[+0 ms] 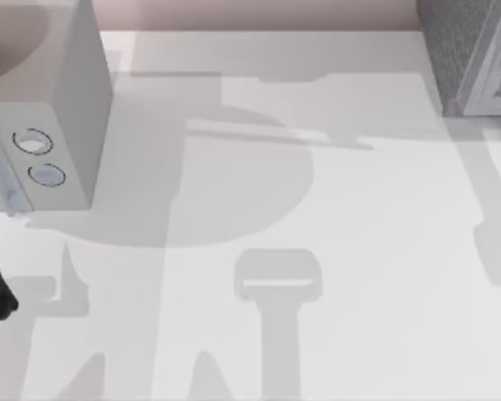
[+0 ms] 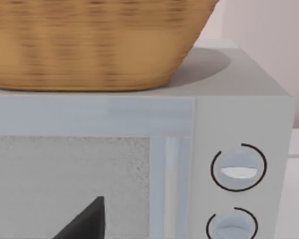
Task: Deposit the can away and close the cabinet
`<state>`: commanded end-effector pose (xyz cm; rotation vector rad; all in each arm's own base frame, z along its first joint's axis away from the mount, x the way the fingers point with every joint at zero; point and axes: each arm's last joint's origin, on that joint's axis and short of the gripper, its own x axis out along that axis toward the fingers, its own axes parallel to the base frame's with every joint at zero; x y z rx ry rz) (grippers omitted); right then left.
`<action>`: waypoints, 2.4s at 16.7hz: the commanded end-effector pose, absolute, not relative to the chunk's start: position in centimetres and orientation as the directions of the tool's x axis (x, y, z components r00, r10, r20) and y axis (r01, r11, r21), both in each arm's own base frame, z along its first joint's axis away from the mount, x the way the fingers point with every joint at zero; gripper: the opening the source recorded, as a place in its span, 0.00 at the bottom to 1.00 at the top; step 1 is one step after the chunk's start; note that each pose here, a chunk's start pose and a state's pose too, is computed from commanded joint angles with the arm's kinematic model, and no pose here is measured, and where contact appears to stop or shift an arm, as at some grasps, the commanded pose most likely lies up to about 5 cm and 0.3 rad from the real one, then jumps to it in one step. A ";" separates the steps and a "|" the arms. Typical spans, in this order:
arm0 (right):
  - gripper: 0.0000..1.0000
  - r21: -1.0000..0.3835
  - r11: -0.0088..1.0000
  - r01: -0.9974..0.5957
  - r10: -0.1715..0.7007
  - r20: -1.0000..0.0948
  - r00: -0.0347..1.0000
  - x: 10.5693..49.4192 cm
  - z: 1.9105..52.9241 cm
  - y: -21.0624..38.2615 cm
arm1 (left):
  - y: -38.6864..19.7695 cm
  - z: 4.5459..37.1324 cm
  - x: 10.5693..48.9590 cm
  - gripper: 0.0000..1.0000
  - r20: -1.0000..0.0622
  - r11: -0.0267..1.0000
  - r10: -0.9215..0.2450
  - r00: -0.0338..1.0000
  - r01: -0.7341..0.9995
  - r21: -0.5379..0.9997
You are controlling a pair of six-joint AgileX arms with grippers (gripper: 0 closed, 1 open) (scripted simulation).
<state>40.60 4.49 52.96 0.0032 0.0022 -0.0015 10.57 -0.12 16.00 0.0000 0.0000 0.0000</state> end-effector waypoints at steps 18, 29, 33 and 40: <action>1.00 0.003 1.000 0.001 -0.001 -0.002 1.000 40.6 53.0 4.5 | -0.1 16.0 10.6 1.00 0.000 1.000 0.000 1.000 0.000 0.000; 1.00 -0.010 0.999 -0.035 0.035 0.080 0.996 35.9 55.7 4.1 | -0.1 16.0 10.6 1.00 0.000 1.000 0.000 1.000 0.000 0.000; 1.00 -0.032 0.998 -0.049 0.053 0.162 0.985 28.4 57.2 2.9 | -0.1 16.0 10.6 1.00 0.000 1.000 0.000 1.000 0.000 0.000; 1.00 -0.056 0.997 -0.045 0.051 0.117 0.992 16.6 45.6 1.0 | -0.1 16.0 10.6 1.00 0.000 1.000 0.000 1.000 0.000 0.000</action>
